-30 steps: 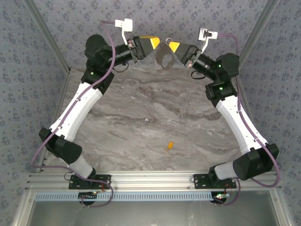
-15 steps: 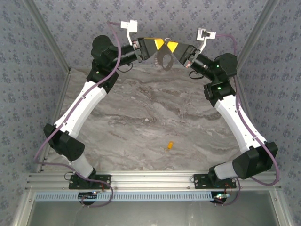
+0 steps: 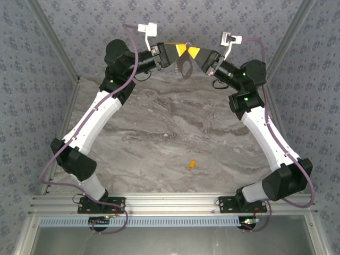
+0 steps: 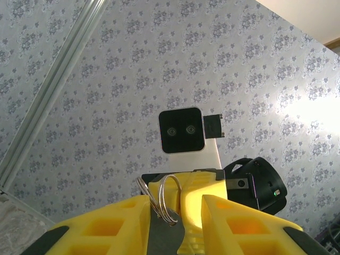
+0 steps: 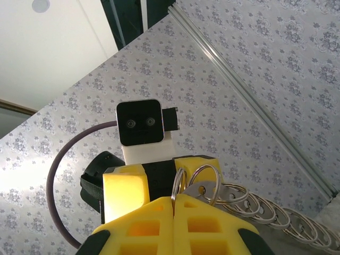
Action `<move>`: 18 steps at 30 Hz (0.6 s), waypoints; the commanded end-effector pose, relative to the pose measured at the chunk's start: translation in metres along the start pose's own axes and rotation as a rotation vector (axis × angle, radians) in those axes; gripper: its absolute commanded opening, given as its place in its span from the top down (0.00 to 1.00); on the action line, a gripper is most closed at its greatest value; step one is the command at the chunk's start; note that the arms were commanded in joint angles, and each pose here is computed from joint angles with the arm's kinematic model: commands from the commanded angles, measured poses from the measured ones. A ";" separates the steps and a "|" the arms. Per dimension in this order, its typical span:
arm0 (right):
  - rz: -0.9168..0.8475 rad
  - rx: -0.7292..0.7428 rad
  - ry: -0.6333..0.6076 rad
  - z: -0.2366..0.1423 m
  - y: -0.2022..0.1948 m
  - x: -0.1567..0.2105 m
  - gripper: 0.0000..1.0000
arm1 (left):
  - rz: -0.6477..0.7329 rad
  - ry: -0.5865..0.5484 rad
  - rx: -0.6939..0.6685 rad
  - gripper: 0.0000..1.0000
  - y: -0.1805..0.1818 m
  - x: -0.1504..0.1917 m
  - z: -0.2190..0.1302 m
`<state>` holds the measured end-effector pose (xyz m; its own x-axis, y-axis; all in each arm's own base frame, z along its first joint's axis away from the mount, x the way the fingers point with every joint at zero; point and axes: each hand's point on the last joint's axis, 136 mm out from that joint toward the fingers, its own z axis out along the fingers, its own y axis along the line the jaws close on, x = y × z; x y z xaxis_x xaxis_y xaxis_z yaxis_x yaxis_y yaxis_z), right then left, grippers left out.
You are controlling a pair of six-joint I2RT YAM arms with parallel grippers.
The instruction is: Put the keys on the keyring
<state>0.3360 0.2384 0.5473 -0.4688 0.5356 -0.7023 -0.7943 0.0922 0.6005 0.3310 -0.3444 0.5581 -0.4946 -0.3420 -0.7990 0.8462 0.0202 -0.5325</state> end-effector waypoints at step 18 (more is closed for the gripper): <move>-0.018 -0.041 -0.001 0.006 0.013 0.000 1.00 | 0.103 0.009 -0.011 0.96 -0.016 -0.003 0.001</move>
<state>0.3413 0.2427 0.5419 -0.4839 0.5364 -0.6914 -0.7795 0.0949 0.6192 0.3341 -0.3487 0.5495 -0.4583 -0.3196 -0.8293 0.8593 0.0788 -0.5053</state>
